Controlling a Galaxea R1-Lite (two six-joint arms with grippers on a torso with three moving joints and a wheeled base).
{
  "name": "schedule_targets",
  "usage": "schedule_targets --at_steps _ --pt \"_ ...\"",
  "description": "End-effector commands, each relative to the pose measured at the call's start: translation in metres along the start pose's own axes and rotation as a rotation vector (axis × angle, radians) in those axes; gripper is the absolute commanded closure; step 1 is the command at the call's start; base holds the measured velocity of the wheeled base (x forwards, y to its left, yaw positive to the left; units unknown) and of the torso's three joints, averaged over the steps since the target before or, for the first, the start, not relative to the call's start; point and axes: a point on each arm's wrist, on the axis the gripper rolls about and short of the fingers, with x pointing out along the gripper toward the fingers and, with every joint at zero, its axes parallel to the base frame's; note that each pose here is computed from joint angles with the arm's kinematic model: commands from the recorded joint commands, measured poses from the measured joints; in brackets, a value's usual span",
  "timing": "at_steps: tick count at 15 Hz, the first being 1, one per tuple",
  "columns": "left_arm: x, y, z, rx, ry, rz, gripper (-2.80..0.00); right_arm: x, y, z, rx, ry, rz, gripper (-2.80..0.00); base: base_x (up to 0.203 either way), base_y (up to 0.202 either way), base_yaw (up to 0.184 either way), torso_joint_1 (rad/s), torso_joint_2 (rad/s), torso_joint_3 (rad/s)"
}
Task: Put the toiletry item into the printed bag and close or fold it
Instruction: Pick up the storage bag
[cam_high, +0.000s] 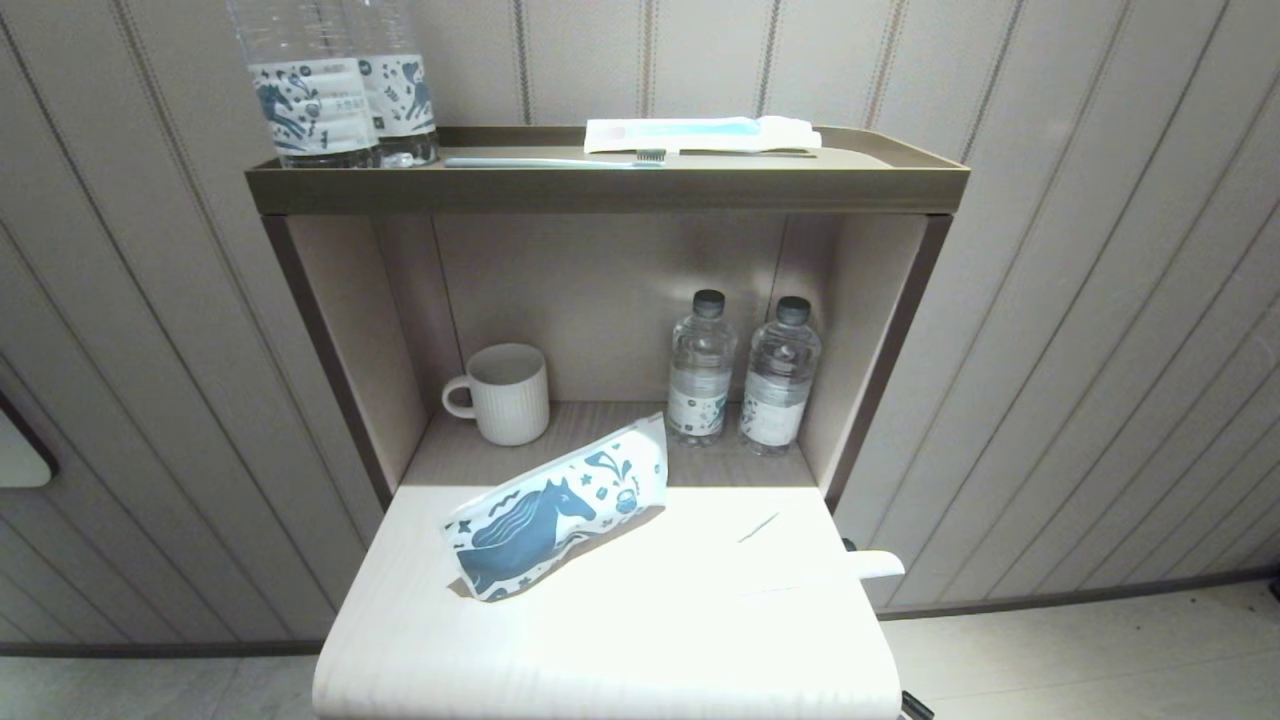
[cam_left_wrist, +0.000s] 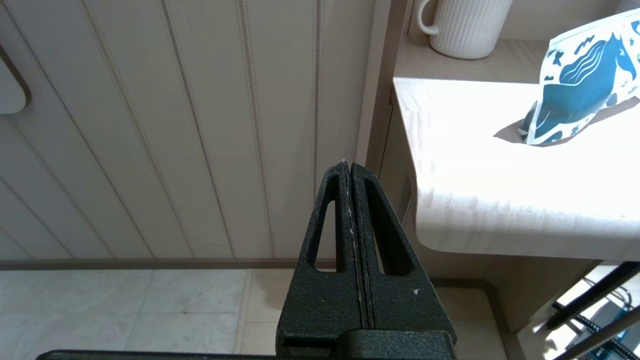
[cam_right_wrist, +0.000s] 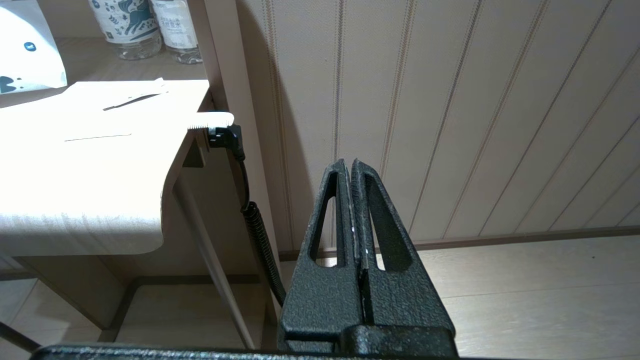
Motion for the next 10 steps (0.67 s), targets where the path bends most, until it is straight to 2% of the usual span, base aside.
schedule_targets --at_steps 1,6,8,10 --pt "0.0 0.0 0.0 0.0 0.0 0.001 0.0 0.0 0.0 0.0 0.0 0.002 -0.001 0.0 0.0 0.0 0.0 0.0 0.0 0.0" --pt "-0.003 0.0 0.009 0.056 0.003 -0.003 0.0 0.0 0.0 0.0 0.0 0.002 0.001 0.0 0.0 0.0 0.0 0.0 0.0 0.0" --pt "-0.009 -0.001 0.033 0.059 -0.004 -0.028 0.0 0.0 0.0 0.0 0.0 0.002 0.001 0.0 0.0 0.0 0.0 0.0 0.0 0.0" --pt "-0.01 -0.003 0.064 0.053 0.026 -0.089 0.0 0.0 0.0 0.0 0.0 0.002 0.001 0.0 0.0 0.0 0.0 0.0 0.0 0.0"
